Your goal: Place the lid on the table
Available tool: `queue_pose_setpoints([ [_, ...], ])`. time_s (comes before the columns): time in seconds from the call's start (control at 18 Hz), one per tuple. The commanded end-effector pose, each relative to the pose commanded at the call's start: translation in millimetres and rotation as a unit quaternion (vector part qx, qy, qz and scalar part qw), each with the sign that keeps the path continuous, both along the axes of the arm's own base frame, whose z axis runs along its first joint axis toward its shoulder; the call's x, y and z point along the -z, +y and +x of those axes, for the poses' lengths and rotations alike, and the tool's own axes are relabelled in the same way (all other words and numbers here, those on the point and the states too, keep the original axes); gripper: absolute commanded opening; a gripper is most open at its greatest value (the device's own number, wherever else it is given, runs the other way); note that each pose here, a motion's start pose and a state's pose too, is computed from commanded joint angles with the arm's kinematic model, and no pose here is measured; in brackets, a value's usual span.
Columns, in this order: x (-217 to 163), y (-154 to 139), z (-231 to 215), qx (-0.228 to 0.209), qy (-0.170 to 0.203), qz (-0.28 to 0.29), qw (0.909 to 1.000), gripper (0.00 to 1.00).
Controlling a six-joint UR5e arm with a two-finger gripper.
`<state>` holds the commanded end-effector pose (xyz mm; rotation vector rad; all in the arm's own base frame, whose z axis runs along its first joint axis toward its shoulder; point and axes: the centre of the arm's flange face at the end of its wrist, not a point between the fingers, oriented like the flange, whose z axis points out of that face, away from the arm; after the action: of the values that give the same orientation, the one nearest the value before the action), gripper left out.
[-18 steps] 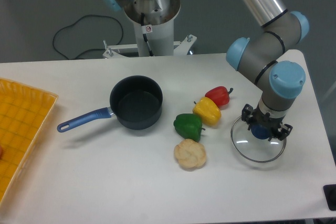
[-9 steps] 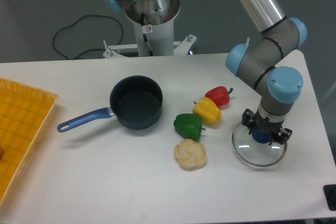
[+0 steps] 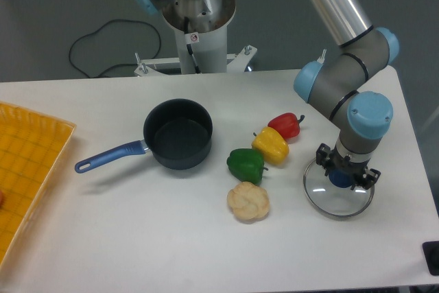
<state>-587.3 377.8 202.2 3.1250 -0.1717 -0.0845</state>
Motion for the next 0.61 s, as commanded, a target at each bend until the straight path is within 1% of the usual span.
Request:
queue_pose_setpoints([
  [0.33,1.5,-0.4,1.0,-0.001,-0.002,-0.001,1.0,0.52],
  [0.39,1.5,-0.4,1.0,-0.001,-0.002,-0.001,1.0,0.54],
  [0.56,0.3,-0.2,1.0,0.0,-0.001,0.0,1.0,0.82],
  [0.61,0.3,-0.2,1.0,0.0,-0.001,0.0,1.0,0.85],
])
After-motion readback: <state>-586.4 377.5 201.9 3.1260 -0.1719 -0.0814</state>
